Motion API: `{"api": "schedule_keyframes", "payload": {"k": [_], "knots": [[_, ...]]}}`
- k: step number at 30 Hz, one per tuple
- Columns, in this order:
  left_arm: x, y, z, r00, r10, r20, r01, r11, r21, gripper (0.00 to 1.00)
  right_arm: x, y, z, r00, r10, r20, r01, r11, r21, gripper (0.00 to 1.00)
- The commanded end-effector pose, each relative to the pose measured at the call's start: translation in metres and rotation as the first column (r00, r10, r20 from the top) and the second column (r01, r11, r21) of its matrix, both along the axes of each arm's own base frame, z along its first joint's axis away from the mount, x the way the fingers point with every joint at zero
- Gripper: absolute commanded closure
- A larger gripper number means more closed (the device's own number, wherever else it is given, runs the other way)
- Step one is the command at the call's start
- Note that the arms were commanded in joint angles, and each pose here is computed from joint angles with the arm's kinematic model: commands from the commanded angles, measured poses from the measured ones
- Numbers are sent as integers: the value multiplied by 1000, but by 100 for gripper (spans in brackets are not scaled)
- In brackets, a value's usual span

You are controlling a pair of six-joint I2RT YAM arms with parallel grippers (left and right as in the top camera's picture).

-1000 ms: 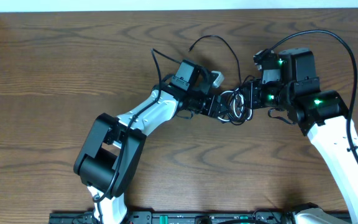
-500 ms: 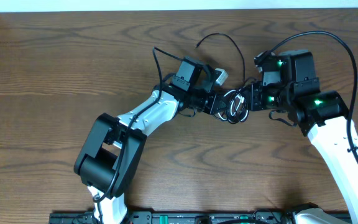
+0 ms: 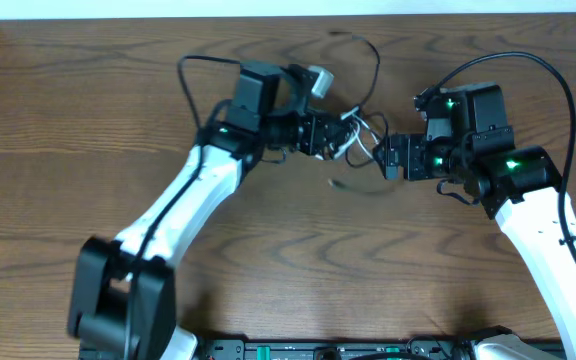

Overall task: Untangle cables
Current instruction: 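Pull the grippers apart, stretching the white cable toward the left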

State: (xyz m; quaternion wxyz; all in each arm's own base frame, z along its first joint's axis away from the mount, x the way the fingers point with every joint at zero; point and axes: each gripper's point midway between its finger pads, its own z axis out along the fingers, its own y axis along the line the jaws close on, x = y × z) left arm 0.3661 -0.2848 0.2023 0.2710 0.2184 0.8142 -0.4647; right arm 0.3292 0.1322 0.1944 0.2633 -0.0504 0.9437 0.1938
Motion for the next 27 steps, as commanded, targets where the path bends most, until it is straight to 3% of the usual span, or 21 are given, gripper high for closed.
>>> {"api": "schedule_keyframes", "payload": {"k": [1,5,11,18,20,22,23,24,27], "knots": [[-8,1,37,998,-11,64,14,999,-50,93,-2,15,10,998,56,17,-58,995,79,2],[-12,2,52,996,-7,90,13,998,-66,92,3,21,8,999,38,-2,-38,992,119,6],[-13,3,52,996,-6,84,11,998,-66,93,6,26,6,999,43,-10,-41,988,148,34],[-19,0,55,998,-33,57,38,995,-94,92,11,26,6,999,39,5,-39,989,145,33],[-21,-1,57,997,-47,57,53,993,-104,92,14,27,5,999,38,10,-40,989,146,37],[-21,-2,57,997,-48,53,53,993,-106,92,17,29,3,999,39,10,-40,988,148,53],[-22,-2,57,998,-47,51,52,993,-107,93,19,31,-1,999,42,7,-43,989,143,79],[-22,-2,58,998,-47,52,53,993,-107,93,22,29,-6,1000,30,4,-31,992,123,96],[-21,0,59,997,-44,57,50,993,-109,92,31,15,-25,997,-68,-35,70,996,50,99]]}}
